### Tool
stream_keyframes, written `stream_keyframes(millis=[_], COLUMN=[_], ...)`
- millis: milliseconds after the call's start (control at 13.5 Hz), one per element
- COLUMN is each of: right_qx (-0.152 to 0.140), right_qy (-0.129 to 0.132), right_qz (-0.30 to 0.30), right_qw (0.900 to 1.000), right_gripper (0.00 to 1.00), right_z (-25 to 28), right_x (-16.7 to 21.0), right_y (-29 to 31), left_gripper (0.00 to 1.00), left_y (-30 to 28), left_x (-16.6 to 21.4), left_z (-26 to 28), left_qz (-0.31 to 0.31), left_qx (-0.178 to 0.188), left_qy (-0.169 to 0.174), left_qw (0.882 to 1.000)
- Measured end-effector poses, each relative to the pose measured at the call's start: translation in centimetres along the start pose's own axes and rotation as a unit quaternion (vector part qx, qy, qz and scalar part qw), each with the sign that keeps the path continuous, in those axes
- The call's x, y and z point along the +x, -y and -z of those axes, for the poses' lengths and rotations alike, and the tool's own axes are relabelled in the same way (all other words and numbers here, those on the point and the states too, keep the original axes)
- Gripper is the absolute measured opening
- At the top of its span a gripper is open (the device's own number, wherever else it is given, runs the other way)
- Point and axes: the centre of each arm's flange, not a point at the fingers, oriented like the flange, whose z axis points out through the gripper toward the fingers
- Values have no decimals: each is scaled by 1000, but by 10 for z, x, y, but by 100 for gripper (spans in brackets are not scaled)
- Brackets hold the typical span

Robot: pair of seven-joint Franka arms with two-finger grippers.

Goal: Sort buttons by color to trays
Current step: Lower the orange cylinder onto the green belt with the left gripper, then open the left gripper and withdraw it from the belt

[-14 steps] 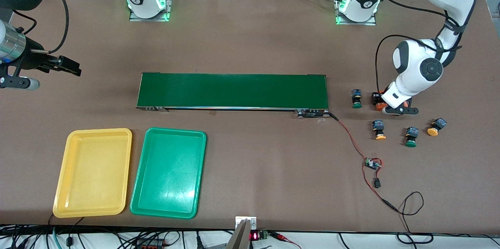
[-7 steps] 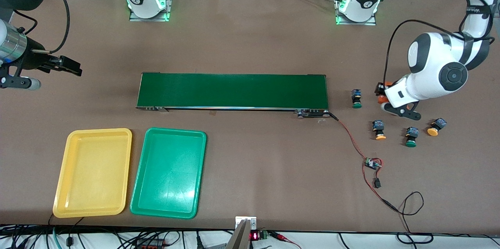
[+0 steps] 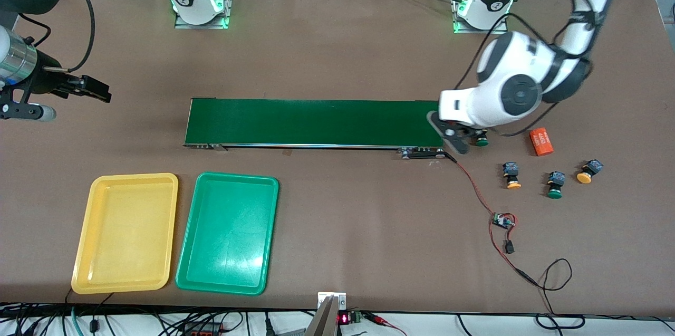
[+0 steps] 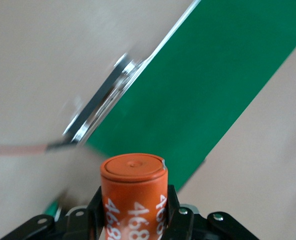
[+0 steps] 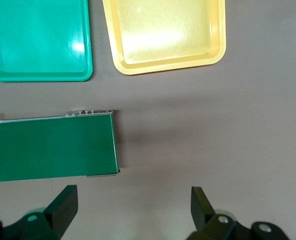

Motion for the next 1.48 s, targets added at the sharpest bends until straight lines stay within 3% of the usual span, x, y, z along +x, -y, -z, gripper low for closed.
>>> stream_keyframes(millis=[296,666,962,1036,1184,1332,1480], right_qx=[0,0,0,0,0,0,0], right_qy=[0,0,0,0,0,0,0], right_qz=[0,0,0,0,0,0,0], right_qw=[1000,1000,1000,1000,1000,1000,1000], right_gripper=[100,100,100,100,100,100,100], right_z=[0,0,0,0,0,0,0], right_x=[0,0,0,0,0,0,0], right_y=[0,0,0,0,0,0,0], left_gripper=[49,49,50,56,76,96,100], left_y=[-30,-79,-76,-76,-74,-70,-65], left_x=[36,48,48,48,50,50,49], left_z=[-37,-77,-105,-106,-98,-71,-36], left_qz=[-172,-293,-305,-305,-300,-261,-176], left_qx=[12,61,59,59,64,68,78], left_qy=[-19,47,42,41,37,47,49], left_qw=[985,953,950,950,951,962,980])
